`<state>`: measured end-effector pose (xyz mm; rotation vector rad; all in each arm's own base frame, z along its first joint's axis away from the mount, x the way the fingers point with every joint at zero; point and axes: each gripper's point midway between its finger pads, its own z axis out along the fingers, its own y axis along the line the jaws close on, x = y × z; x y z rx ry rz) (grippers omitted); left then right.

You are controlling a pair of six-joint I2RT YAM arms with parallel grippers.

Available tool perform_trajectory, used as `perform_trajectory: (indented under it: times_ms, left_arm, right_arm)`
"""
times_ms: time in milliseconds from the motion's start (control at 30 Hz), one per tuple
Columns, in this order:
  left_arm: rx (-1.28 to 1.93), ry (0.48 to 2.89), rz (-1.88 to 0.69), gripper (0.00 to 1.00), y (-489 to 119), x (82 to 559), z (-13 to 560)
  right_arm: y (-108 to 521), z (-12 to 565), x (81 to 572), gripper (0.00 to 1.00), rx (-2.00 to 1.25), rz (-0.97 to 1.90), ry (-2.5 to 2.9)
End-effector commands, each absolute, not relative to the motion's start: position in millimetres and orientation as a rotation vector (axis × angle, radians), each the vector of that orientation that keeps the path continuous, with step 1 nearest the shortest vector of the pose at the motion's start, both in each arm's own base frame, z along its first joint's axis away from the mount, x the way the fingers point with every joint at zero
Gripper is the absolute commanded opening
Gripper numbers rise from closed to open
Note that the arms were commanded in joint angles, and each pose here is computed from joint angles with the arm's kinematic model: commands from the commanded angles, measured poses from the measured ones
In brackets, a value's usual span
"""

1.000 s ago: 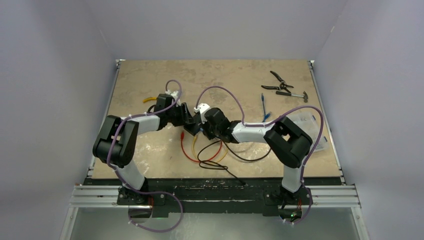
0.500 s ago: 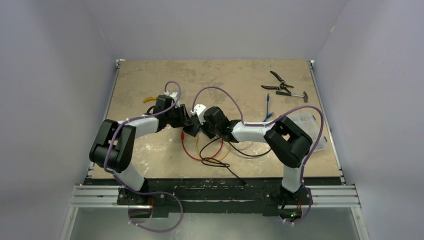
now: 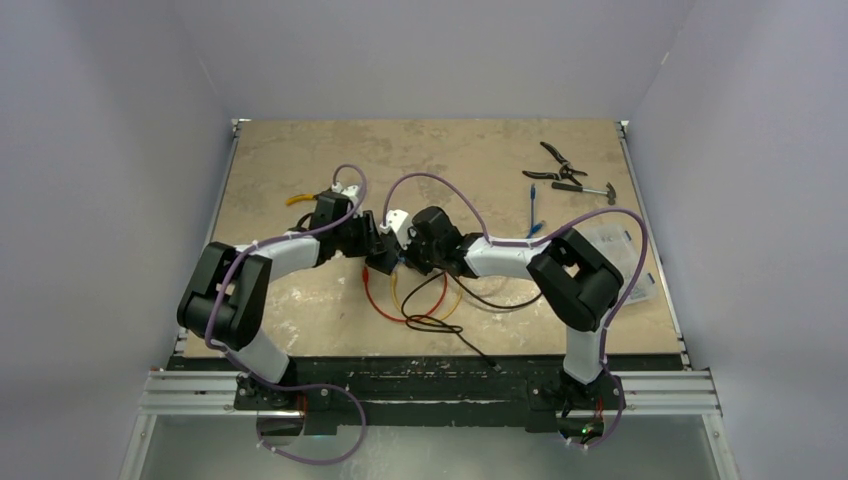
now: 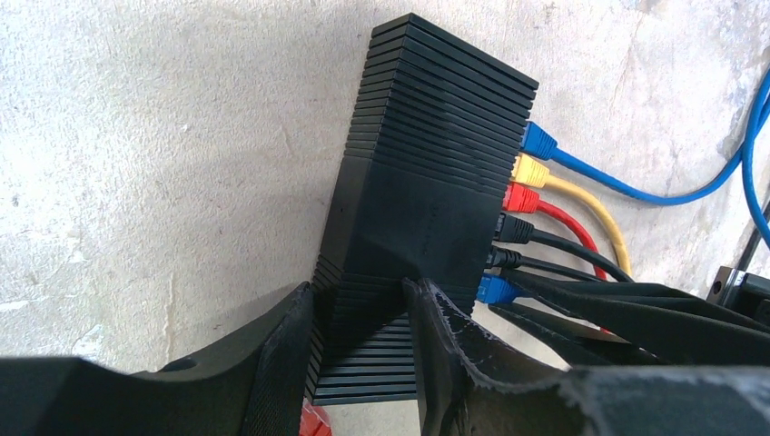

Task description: Insert the plug into the switch port

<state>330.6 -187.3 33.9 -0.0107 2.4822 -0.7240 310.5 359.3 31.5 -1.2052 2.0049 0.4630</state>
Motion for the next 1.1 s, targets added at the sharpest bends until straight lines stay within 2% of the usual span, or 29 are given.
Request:
perform_trajectory:
  times_ms: [0, 200, 533, 933, 1067]
  left_arm:
    - [0.176, 2.64, -1.029, 0.39, -239.9, 256.3, 26.1]
    - [0.276, 2.658, -1.034, 0.39, -248.0, 245.5, 25.7]
    - [0.365, 2.612, -1.114, 0.39, -268.7, 238.7, 39.4]
    - [0.45, 2.554, -1.234, 0.38, -286.0, 231.3, 53.1]
    - [0.455, 2.551, -1.156, 0.4, -280.7, 240.0, 54.3]
  right_arm:
    - [435.3, 144.2, 342.9, 0.0, -1.12, 0.633, 1.528]
    - [443.6, 179.7, 348.4, 0.0, -1.103, 0.639, 1.437]
    - [455.1, 206.4, 346.1, 0.0, -1.036, 0.73, 1.362]
    - [462.7, 215.0, 346.7, 0.0, -0.995, 0.771, 1.296]
    - [460.7, 214.5, 353.8, 0.0, -0.995, 0.738, 1.3]
